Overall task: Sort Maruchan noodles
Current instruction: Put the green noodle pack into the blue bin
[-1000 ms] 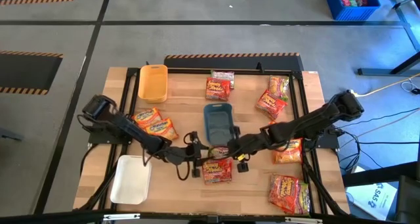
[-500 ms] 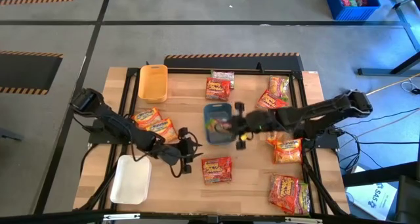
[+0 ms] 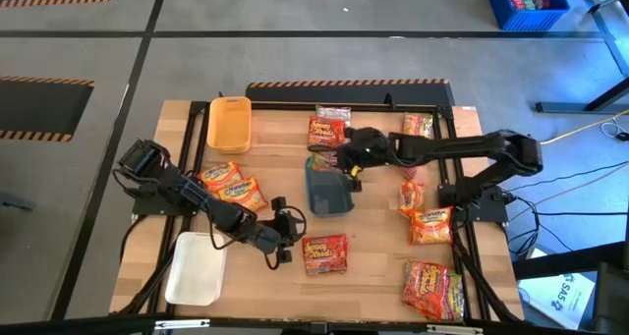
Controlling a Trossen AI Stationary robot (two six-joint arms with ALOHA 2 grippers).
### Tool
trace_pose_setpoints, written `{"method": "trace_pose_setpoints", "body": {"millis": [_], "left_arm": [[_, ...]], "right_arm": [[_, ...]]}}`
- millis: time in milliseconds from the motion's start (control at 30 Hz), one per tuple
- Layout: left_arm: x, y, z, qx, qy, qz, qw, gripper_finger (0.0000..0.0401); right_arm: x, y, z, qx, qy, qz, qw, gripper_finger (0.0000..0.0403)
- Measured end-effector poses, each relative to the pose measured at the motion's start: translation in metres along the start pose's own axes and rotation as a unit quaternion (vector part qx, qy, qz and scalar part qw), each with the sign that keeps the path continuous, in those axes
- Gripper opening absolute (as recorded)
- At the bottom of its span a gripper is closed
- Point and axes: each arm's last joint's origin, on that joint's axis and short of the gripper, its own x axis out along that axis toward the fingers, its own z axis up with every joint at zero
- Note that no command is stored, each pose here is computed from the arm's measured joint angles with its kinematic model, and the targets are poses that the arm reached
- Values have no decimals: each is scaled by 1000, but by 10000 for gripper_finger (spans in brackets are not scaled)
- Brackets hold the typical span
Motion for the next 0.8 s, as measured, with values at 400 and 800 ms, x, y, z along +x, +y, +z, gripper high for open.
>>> {"method": "trace_pose_setpoints", "body": {"millis": [400, 800], "left_arm": [[0, 1, 1, -14, -5, 8, 1000, 143], [0, 1, 1, -18, -5, 9, 1000, 143]], "right_arm": [[36, 3, -19, -37, 29, 41, 998, 46], [57, 6, -28, -91, 23, 57, 994, 46]]}}
